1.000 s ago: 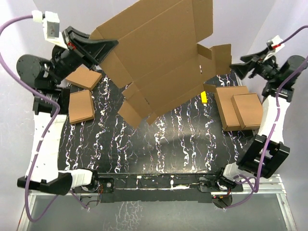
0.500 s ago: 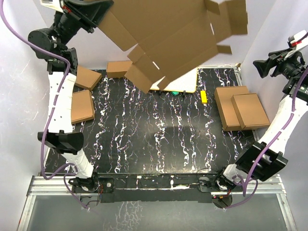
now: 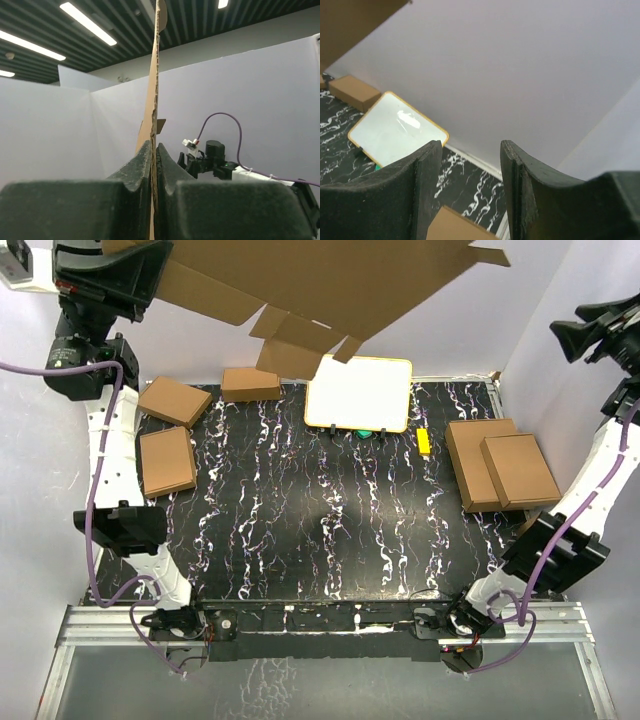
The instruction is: Fold the paper box
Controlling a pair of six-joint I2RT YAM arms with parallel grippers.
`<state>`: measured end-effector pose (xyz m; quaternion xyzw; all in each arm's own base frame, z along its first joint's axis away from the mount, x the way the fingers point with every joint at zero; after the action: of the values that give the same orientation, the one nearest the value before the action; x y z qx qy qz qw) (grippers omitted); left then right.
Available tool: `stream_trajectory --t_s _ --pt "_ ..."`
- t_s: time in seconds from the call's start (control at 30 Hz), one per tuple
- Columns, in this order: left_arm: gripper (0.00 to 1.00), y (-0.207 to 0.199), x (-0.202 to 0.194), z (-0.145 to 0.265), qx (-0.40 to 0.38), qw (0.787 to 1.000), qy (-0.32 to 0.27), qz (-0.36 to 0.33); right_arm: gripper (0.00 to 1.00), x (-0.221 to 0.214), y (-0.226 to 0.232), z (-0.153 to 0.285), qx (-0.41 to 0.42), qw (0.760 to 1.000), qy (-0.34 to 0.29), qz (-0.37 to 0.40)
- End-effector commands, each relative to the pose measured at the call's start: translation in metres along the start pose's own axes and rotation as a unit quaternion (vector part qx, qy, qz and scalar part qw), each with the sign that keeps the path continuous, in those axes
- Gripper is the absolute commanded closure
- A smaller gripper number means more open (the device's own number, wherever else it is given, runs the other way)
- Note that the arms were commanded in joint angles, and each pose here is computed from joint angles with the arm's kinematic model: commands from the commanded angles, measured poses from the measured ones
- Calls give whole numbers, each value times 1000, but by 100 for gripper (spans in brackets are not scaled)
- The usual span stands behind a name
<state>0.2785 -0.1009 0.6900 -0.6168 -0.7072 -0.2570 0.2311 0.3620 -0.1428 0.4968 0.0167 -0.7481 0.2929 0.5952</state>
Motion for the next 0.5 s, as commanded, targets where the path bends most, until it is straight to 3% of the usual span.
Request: stream_trajectory --t_s 0.0,0.1,0.27,0.47 --pt "100 -46 21 0 -85 995 -51 -18 46 70 2 -2 40 994 -81 59" --pt "100 -37 23 6 -70 996 -59 -7 44 85 22 2 96 989 -100 58" --pt "100 -17 25 14 -43 997 -65 1 40 84 64 19 163 982 -78 58" --pt "100 16 23 27 -13 997 -73 5 36 83 87 32 184 981 -43 41"
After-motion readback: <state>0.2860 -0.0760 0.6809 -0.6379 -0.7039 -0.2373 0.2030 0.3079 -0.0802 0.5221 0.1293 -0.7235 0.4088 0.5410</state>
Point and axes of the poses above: each gripper's point midway between its finger pads, its own z axis back along the fingers, its own y axis along the line the jaws close on, x = y × z, the point moved 4 cm from there along z, back along the fingers, and after that the axes turned 10 degrees about z, right-handed, at the moved point
